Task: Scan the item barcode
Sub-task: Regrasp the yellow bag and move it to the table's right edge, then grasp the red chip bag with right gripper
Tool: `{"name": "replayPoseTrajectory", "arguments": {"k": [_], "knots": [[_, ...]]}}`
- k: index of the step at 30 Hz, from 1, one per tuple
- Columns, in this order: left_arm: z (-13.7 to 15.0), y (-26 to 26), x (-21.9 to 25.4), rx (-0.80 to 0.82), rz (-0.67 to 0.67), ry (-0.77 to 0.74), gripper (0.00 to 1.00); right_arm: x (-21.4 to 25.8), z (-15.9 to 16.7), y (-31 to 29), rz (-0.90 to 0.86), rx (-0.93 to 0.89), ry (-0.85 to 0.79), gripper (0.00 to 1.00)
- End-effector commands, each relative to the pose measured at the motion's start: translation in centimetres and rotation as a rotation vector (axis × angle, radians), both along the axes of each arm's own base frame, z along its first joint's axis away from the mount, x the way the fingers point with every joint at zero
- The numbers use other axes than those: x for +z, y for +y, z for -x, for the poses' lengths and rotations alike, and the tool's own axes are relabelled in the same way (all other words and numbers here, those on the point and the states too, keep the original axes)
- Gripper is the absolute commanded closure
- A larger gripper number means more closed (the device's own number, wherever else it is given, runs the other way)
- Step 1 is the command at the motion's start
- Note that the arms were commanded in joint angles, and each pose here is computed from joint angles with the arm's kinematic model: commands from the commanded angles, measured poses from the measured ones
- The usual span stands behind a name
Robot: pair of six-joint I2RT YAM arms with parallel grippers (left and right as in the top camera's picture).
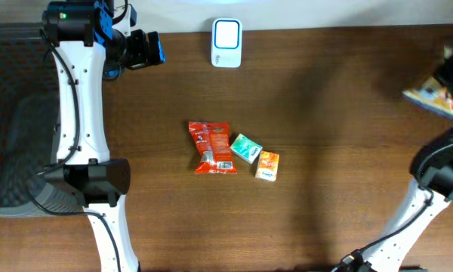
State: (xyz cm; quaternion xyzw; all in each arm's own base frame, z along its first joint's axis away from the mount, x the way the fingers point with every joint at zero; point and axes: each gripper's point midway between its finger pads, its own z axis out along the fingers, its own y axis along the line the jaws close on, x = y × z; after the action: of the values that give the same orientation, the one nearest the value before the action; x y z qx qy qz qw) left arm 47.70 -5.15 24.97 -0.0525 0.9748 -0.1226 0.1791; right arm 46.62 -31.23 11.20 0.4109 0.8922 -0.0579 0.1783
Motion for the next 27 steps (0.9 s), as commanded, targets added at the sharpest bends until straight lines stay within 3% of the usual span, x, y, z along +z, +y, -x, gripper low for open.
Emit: {"name": "replayPoseTrajectory", "arguments": {"k": [1,3,4,7,8,9,11,12,15,20,22,27], "knots": [[0.0,0.2,0.4,0.011,0.003,-0.01,0.01,-3.9,3.6,-3.2,-0.036,-0.07,0.053,0.83],[0.0,0.2,0.4,0.011,0.003,-0.01,0.01,-6.2,6.3,-4.6,-0.069,-0.122,0.095,0.01],[0.0,0.2,0.4,0.011,0.003,-0.01,0.01,-5.8,6.9,-5.2,-0.074,-0.138,0.092,0.01],[0.0,0.2,0.4,0.011,0.003,-0.01,0.01,4.7,5.9,-3.6,-0.149,-0.093,-0.115,0.01],[0.0,0.2,0.4,0.011,0.003,-0.01,0.01,10.7,4.3,-0.8,-0.168,-0.014,-0.251,0.01],[0.0,0.2,0.4,0.011,0.003,-0.01,0.01,16.3,2.6,4.0,-0.164,0.186,-0.366,0.01],[0.0,0.2,0.4,0.011,0.003,-0.01,0.01,19.4,1.2,12.7,-0.218,0.504,-0.414,0.01],[0.0,0.2,0.4,0.011,0.003,-0.01,0.01,18.8,0.9,19.6,-0.277,0.744,-0.369,0.01],[0.0,0.2,0.4,0.011,0.003,-0.01,0.01,13.5,-0.3,33.9,-0.389,1.084,-0.182,0.04],[0.0,0.2,0.4,0.011,0.003,-0.01,0.01,1.6,3.8,52.0,-0.568,1.432,0.063,0.01],[0.0,0.2,0.4,0.011,0.003,-0.01,0.01,-0.8,6.4,57.9,-0.734,1.534,0.016,0.01],[0.0,0.2,0.4,0.011,0.003,-0.01,0.01,-5.5,7.1,60.6,-0.718,1.583,-0.004,0.01]]}}
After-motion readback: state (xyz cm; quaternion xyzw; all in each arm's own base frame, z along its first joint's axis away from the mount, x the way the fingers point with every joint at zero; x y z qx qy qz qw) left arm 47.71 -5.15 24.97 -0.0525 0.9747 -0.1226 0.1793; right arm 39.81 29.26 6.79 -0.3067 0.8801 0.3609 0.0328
